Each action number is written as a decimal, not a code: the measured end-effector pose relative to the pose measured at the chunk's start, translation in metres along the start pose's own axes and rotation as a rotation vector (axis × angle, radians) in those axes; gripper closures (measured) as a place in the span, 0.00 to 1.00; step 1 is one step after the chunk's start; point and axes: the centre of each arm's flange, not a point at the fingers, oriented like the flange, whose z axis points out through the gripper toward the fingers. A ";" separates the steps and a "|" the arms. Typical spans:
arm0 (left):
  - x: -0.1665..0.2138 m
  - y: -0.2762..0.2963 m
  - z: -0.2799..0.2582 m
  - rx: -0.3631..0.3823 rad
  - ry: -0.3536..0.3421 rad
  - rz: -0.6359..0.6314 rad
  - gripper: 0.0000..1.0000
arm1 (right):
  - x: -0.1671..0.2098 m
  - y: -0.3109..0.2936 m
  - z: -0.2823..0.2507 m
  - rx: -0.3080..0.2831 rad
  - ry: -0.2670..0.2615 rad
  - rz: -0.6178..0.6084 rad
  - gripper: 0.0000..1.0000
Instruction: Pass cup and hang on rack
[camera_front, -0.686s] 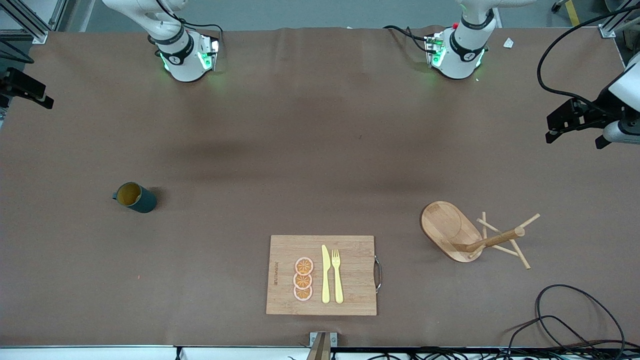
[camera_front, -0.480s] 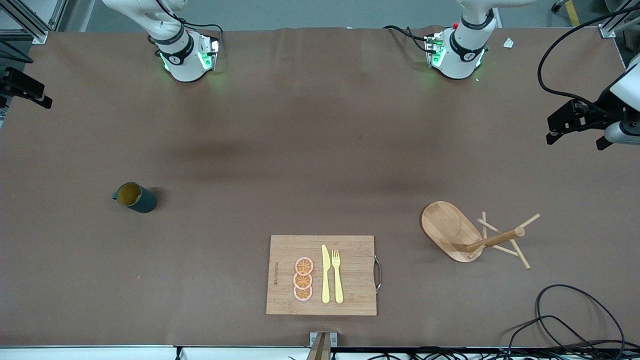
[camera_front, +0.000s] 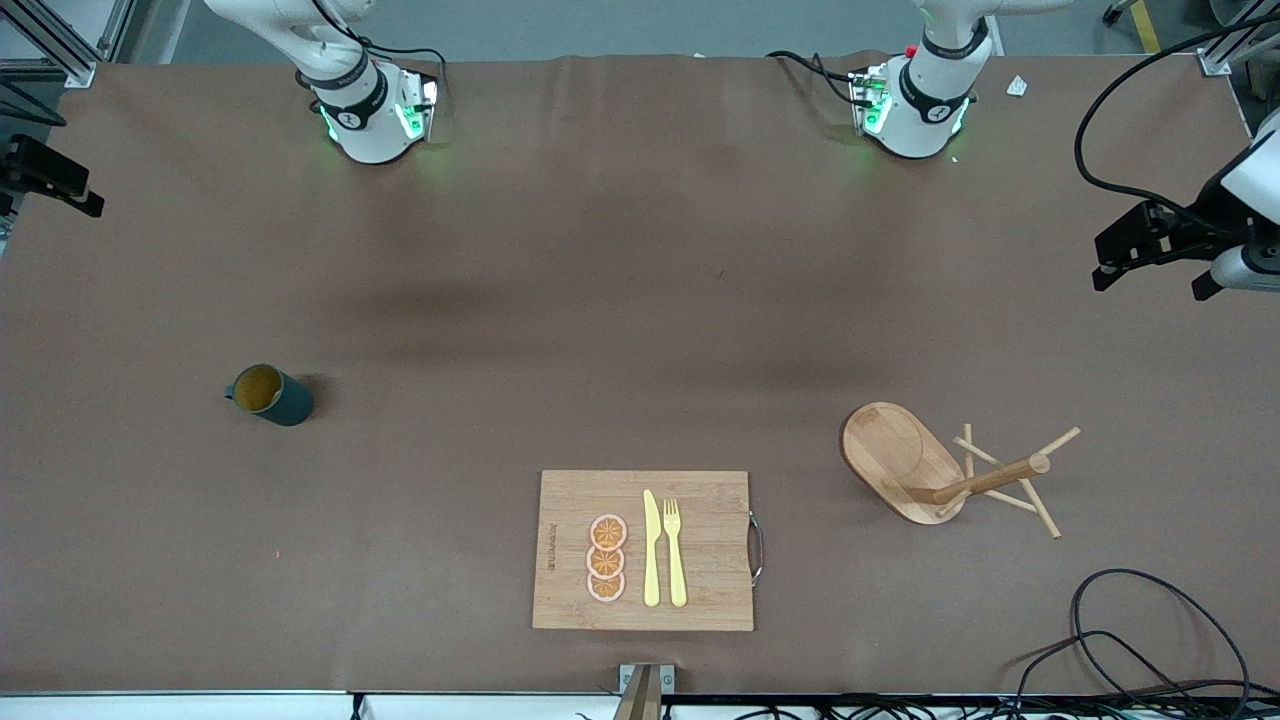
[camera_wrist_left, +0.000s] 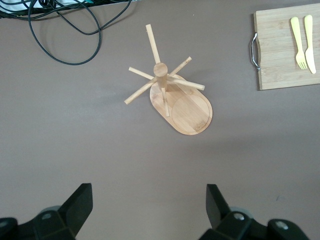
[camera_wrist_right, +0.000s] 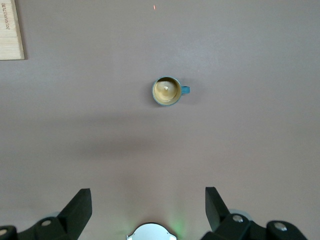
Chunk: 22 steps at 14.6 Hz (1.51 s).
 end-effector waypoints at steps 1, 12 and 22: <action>0.000 0.000 0.000 0.000 0.000 -0.002 0.00 | 0.000 0.000 0.000 0.000 0.000 0.000 0.00; 0.001 0.000 0.001 0.000 -0.002 -0.006 0.00 | 0.036 0.003 0.037 -0.005 -0.015 0.005 0.00; 0.001 0.002 0.001 -0.001 -0.002 -0.002 0.00 | 0.148 0.031 0.231 -0.017 -0.042 -0.361 0.00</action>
